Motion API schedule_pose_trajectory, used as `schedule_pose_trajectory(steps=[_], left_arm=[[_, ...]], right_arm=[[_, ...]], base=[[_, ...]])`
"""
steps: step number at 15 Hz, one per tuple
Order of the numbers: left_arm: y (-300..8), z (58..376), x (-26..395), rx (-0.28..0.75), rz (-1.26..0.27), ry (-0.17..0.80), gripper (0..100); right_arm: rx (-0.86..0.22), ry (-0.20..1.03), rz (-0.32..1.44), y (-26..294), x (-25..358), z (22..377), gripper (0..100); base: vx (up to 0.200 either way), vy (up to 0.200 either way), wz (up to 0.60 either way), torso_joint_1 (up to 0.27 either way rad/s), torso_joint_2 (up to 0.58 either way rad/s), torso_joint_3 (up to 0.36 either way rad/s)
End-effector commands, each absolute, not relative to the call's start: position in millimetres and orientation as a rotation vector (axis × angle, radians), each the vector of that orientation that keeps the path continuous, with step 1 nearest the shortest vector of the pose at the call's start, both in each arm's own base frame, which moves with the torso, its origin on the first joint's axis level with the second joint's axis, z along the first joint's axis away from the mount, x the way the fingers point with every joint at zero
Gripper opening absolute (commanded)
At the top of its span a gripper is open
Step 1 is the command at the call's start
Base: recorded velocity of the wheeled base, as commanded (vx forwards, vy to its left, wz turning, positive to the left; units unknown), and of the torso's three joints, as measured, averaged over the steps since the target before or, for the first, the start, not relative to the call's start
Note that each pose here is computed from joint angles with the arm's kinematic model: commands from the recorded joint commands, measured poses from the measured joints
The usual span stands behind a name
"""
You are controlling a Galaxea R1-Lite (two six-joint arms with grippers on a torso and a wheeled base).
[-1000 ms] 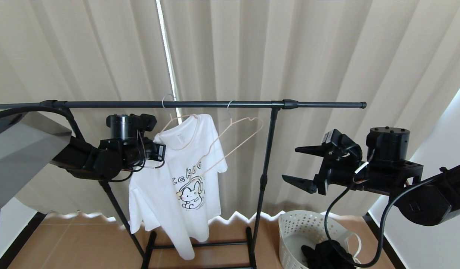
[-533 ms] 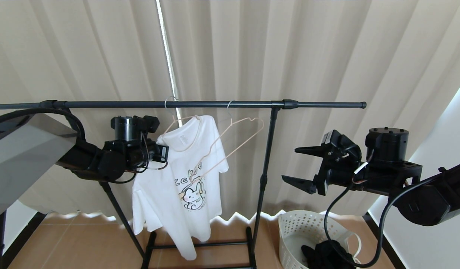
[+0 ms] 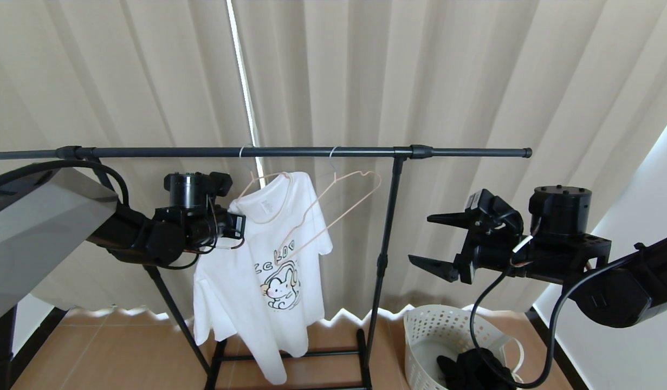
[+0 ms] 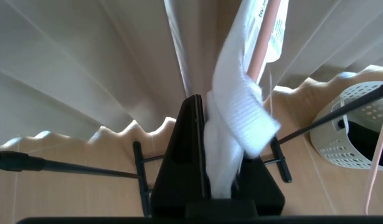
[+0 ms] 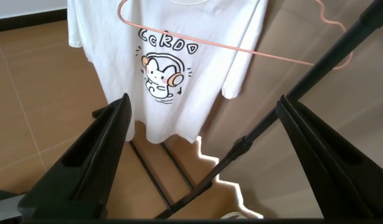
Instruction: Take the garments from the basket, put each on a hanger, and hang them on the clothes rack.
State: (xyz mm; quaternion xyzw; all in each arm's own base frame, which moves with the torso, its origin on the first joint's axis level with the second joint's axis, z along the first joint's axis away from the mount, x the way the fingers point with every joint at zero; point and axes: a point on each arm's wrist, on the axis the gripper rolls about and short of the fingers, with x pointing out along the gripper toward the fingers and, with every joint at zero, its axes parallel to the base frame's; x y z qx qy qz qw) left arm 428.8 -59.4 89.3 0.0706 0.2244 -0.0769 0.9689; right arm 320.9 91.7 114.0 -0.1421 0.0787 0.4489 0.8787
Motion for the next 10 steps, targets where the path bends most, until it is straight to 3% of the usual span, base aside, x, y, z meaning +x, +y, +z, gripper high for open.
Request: schedule_pose_trajectory(steps=[1, 3, 4, 10], left_arm=[[-59.5, 87.9, 429.1, 0.143, -0.155, 0.456, 0], [-59.5, 88.6, 429.0, 0.143, -0.155, 0.455, 0], [-59.5, 88.6, 429.0, 0.143, -0.155, 0.455, 100], [-60.4, 111.5, 416.7, 0.154, -0.163, 0.435, 100]], right_arm=[[-0.297, 0.166, 0.937, 92.3, 322.9, 110.3, 100], [-0.298, 0.159, 0.938, 92.9, 323.2, 110.5, 100], [-0.299, 0.159, 0.933, 92.3, 323.2, 111.0, 100], [-0.302, 0.146, 0.931, 92.0, 321.6, 114.9, 100]], base=[[0.000, 0.000, 0.00, 0.000, 0.00, 0.000], [0.000, 0.000, 0.00, 0.000, 0.00, 0.000], [0.000, 0.000, 0.00, 0.000, 0.00, 0.000], [0.000, 0.000, 0.00, 0.000, 0.00, 0.000]])
